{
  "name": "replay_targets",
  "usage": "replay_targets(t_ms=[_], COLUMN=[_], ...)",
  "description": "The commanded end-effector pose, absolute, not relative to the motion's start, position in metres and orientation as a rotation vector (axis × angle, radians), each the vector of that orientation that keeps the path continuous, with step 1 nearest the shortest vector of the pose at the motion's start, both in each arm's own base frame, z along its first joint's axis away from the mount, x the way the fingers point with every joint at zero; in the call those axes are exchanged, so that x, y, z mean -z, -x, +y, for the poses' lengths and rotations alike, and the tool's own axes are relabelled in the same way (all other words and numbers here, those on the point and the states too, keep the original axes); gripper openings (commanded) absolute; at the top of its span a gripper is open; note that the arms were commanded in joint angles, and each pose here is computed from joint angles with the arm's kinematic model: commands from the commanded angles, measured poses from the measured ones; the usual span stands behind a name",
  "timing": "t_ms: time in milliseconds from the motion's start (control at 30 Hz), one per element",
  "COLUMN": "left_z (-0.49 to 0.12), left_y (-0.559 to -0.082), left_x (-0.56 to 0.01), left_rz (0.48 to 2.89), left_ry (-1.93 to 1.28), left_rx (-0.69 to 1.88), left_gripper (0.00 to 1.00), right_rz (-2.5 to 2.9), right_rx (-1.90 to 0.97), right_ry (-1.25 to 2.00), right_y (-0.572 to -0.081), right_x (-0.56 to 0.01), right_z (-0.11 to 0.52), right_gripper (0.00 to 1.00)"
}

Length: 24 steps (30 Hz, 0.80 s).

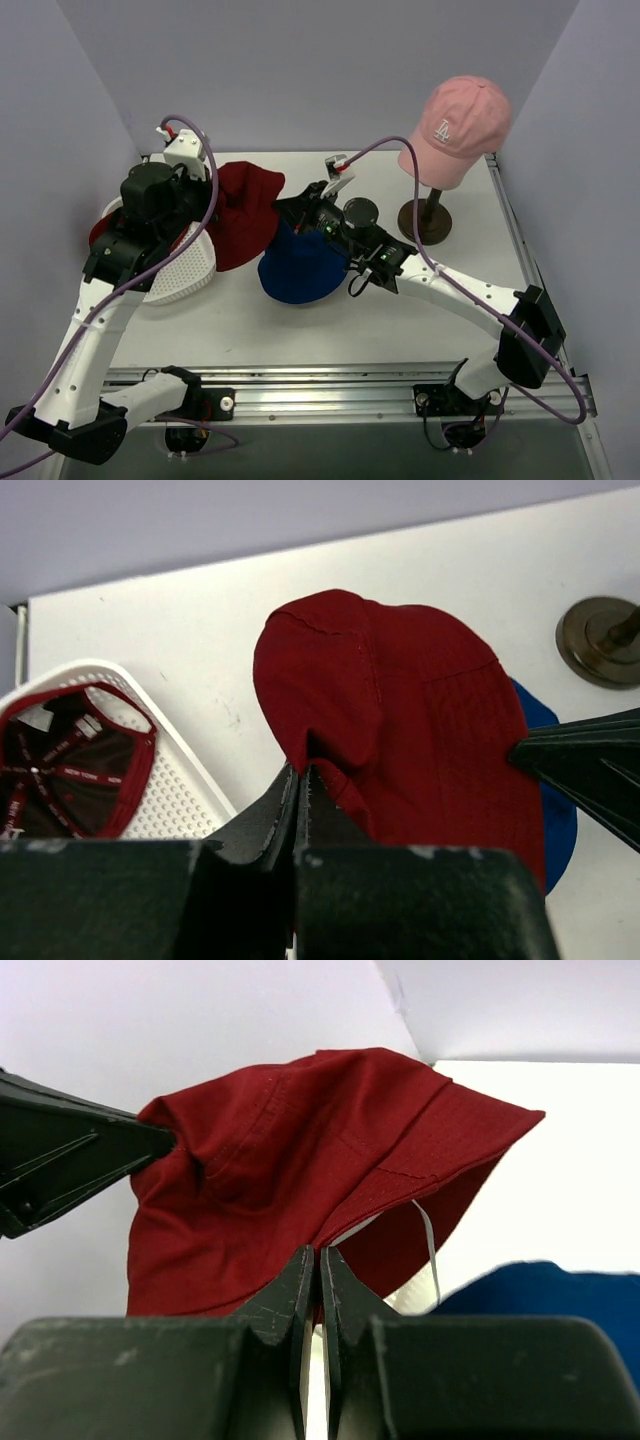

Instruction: Stack the hats

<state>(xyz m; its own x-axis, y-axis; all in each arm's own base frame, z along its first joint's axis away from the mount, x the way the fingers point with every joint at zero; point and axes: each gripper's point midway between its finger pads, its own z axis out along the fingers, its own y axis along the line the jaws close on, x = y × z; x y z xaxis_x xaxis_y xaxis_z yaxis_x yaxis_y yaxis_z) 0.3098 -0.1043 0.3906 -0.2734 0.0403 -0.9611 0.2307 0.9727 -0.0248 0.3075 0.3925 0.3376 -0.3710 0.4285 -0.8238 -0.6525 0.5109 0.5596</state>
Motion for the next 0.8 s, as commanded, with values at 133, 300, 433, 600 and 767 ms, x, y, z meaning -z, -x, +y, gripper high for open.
replay_targets(t_ms=[133, 300, 433, 600, 767], left_z=[-0.141, -0.164, -0.192, -0.208, -0.21], left_y=[-0.31, -0.304, -0.303, -0.299, -0.299], left_x=[-0.34, -0.335, -0.331, -0.334, -0.337], left_rz=[1.99, 1.976, 1.95, 1.906, 1.878], left_ry=[-0.228, -0.26, -0.314, -0.337, -0.326], left_rx=[0.375, 0.496, 0.627, 0.688, 0.707], left_gripper=[0.02, 0.03, 0.13, 0.18, 0.37], right_rz=[1.546, 1.556, 1.561, 1.571, 1.608], right_rx=[-1.077, -1.047, -1.043, -1.037, -1.023], right_ry=[0.133, 0.116, 0.097, 0.07, 0.021], right_y=[-0.301, -0.295, -0.287, -0.283, -0.279], right_x=[-0.337, -0.326, -0.319, -0.307, -0.277], right_z=[0.348, 0.323, 0.306, 0.29, 0.27], right_gripper=[0.0, 0.0, 0.0, 0.0, 0.0])
